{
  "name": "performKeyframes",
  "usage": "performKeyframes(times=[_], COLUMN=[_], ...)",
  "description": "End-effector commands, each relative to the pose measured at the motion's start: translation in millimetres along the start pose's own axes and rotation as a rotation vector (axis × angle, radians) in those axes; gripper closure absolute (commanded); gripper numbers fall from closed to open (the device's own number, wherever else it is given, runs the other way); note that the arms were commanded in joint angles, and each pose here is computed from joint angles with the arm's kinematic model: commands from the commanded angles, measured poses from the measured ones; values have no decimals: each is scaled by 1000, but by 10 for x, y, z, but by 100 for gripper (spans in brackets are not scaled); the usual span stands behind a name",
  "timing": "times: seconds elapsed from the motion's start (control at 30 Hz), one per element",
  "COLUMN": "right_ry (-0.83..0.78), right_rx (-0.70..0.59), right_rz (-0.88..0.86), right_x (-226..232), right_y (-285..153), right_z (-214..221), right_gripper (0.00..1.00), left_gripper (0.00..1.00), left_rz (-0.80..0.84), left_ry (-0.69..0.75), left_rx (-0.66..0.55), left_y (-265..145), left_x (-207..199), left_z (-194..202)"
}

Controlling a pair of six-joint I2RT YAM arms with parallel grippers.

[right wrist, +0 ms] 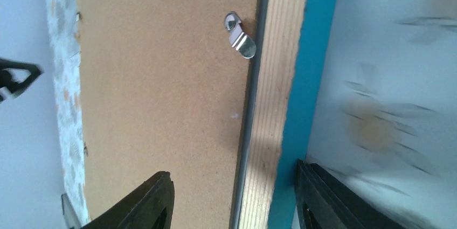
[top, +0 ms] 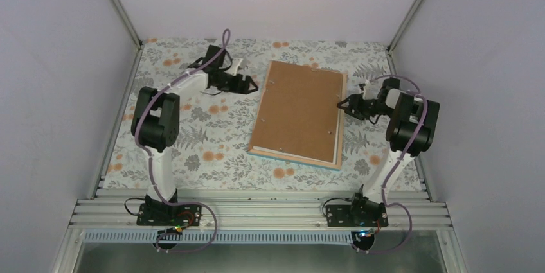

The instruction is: Put the photo into the frame

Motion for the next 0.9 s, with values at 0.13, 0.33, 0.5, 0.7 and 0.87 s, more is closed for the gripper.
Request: performKeyframes(times=[0.13, 0.33, 0.5, 0.7, 0.87], right_ry=[-16, -71, -88, -93, -93], right_rx=[124, 106, 138, 154, 156], right_rz=[-168, -90, -47, -49, -67], right_x=[435, 406, 404, 416, 448], right_y=[537, 345, 298, 318, 334], right_z=[114, 78, 243, 437, 476], right_gripper=[40, 39, 39, 40, 40], left_gripper=[18, 33, 35, 35, 37], left_rz=[-275, -399, -397, -353, -358], left_ry=[85, 97, 129, 135, 146], left_rx=[71, 132, 129, 131, 147], left_y=[-415, -612, -606, -525, -429], left_x=[631, 902, 898, 849, 866], left_z=[398, 819, 873, 845, 845])
Point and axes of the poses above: each gripper's point midway between its finger pads, its own y axis out along the fingers, its own x axis along the line the jaws close on, z = x × y, the point moved 5 cm from there along -y, back along the fingers, and after that the axes turned 7 degrees about -y, right-handed, at the moved point
